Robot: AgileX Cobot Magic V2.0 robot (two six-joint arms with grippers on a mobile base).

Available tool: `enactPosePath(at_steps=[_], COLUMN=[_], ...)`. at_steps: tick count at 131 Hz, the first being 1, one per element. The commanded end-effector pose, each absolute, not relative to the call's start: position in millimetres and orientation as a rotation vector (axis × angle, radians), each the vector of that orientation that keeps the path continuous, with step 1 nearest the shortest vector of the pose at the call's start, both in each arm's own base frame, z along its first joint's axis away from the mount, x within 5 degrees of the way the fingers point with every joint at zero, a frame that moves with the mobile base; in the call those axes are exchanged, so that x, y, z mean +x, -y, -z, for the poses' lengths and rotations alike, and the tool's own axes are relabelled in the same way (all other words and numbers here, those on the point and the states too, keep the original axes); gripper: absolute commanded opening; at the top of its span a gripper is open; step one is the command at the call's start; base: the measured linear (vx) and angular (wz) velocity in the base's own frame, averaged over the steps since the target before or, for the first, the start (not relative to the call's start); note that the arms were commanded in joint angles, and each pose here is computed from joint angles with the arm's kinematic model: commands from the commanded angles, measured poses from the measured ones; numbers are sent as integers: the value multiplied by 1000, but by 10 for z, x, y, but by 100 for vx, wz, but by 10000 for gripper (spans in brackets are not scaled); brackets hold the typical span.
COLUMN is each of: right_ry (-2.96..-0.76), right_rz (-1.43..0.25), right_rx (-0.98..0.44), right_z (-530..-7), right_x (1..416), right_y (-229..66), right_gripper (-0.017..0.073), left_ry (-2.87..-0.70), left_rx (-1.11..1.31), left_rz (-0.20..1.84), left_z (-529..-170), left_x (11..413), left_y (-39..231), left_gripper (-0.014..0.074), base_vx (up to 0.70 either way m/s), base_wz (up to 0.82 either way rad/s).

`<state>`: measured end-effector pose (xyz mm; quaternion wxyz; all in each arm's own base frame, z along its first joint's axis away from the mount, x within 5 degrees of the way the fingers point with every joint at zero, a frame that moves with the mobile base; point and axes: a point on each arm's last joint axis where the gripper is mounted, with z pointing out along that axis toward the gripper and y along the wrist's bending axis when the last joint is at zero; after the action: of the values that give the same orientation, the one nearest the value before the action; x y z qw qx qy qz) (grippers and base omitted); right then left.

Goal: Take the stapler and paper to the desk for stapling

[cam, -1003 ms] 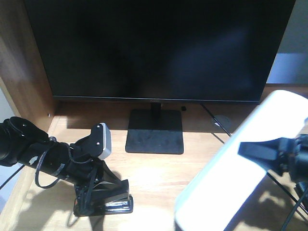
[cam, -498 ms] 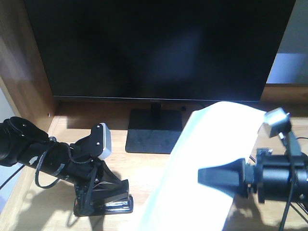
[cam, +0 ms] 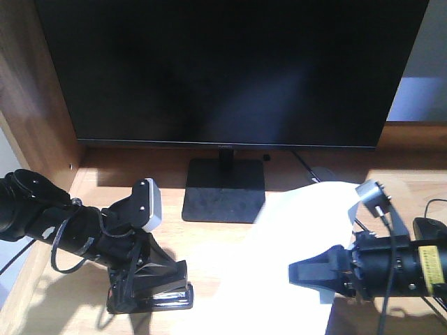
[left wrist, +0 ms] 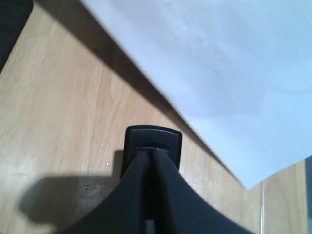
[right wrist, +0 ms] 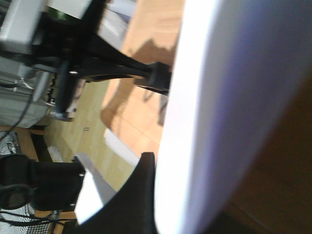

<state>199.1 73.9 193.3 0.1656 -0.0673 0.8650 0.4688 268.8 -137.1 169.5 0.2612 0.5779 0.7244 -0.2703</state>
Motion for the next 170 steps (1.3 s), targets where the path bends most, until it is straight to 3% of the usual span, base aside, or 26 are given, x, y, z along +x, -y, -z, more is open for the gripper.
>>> enactPosePath(at_steps=[1,34,65,95,135,170], right_ry=[-2467,-2508,-2198,-2131,-2013,-1995], right_rz=[-1320,-1370,-1753,-1834,-1991,-1981], right_rx=[-255,-260,-308,-190,-204,-224], right_z=[-1865,-1700,-1985,-2107,-2225,-2230], right_x=[2066,2106,2067,2082,1978,1969], right_y=[-737,-746,-865,-991,-1419,-1455], right_gripper=[-3,-3,-3,-3,-3,-3], left_ry=[-1902,-1902,-1902,-1902,-1902,-1902], left_rx=[1526,1526,1526,1526,1526,1526], left_rz=[757,757,757,757,757,757], left_z=[-1885,-1885,-1885,-1885,-1885,-1885], left_x=[2700,2700,2700,2700,2700,2700], left_y=[1419,1419,1419,1419,1419,1419], left_gripper=[-6,-6,-6,-6,-6,-6], base_vx=[0,0,0,0,0,0], base_wz=[0,0,0,0,0,0])
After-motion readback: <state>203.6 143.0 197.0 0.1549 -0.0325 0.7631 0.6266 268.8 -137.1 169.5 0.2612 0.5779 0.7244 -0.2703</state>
